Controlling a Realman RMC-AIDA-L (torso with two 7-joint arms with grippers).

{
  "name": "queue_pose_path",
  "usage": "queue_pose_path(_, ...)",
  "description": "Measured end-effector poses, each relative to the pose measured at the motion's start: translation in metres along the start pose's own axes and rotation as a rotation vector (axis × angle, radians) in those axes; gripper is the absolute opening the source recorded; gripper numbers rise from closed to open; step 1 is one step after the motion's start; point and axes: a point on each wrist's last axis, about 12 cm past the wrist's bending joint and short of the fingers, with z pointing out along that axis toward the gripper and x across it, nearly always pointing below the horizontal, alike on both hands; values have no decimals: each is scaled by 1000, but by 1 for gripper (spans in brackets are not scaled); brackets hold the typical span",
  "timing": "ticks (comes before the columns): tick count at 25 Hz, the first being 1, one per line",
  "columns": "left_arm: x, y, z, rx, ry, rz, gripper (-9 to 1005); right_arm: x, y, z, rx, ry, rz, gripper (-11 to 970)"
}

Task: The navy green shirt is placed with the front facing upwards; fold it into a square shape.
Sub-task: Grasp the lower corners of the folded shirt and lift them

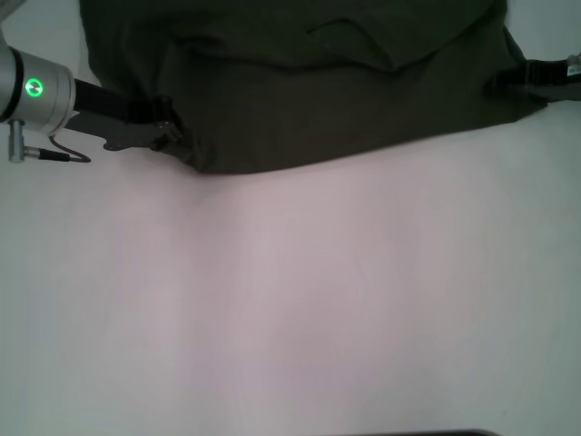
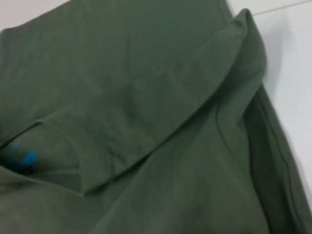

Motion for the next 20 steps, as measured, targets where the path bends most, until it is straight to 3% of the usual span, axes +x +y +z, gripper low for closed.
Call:
queue_pose_path(7,1,0,0,1,1,0,27,-3,4,-3,-44,0,7,683)
queue_pose_path(15,1,1,0,0,1,-3,27,0,-7,-2,49,11,-34,684)
queue_pose_path(20,1,1,0,0,1,-5,28,2,-6,1,47,5,-33,684)
